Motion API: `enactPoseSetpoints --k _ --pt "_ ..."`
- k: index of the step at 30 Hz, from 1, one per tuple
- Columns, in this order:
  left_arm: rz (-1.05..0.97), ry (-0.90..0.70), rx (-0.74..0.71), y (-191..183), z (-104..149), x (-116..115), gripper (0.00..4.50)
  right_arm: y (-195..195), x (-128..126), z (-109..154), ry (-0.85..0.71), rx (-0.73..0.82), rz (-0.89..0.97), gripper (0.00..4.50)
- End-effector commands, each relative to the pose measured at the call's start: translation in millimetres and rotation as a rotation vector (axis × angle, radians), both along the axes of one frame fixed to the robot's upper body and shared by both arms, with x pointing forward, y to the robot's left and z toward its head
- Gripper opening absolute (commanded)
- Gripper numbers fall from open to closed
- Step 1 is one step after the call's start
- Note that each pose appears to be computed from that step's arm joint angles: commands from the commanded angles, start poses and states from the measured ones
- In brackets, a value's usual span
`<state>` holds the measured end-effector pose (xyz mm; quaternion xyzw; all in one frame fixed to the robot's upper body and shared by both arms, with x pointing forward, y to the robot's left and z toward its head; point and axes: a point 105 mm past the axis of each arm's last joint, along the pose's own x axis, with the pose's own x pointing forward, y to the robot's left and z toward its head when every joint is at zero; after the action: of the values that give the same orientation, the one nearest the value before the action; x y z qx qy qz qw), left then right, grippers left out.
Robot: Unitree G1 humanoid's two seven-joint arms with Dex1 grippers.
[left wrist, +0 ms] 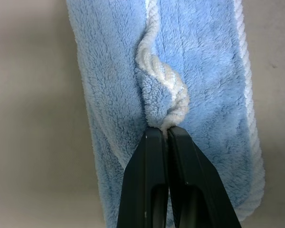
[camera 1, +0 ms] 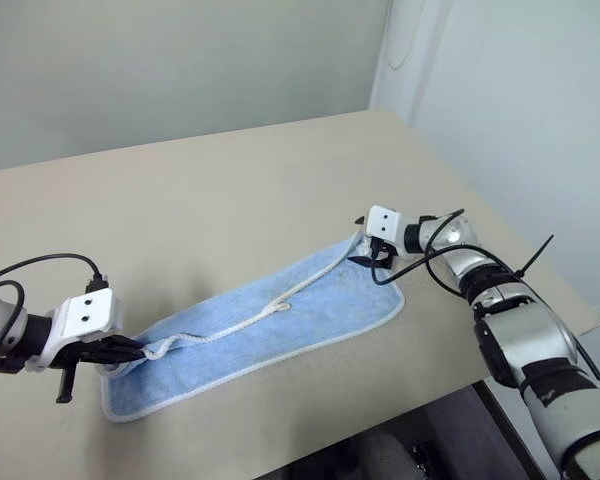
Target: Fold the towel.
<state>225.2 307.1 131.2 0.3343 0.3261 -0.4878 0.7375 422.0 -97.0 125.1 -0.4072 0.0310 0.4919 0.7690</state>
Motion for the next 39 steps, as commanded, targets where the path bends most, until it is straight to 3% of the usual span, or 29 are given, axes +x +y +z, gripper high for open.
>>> enactPoseSetpoints --k 1,9,10,14,21,25,33,39 --pt "-0.008 -0.037 0.014 0 8 3 0.0 0 4 18 -0.077 -0.016 0.017 2.92" --pt "-0.009 -0.049 0.015 0 6 6 0.0 -9 1 16 -0.079 -0.03 0.031 0.18" --pt "-0.01 -0.057 0.016 0 7 7 0.0 -10 0 16 -0.08 -0.03 0.033 0.05" --pt "0.022 -0.107 0.002 3 12 16 0.0 -20 -2 21 -0.102 -0.024 0.039 0.05" --pt "0.216 -0.267 -0.157 15 39 48 0.0 -38 -1 55 -0.14 0.128 -0.014 0.05" --pt "0.294 -0.351 -0.238 18 46 66 0.0 -52 3 62 -0.179 0.121 -0.087 0.05" --pt "0.358 -0.494 -0.267 20 57 100 0.0 -58 11 77 -0.242 0.121 -0.145 0.05" --pt "0.435 -0.716 -0.357 25 112 132 0.0 -74 21 117 -0.349 0.137 -0.239 0.05"
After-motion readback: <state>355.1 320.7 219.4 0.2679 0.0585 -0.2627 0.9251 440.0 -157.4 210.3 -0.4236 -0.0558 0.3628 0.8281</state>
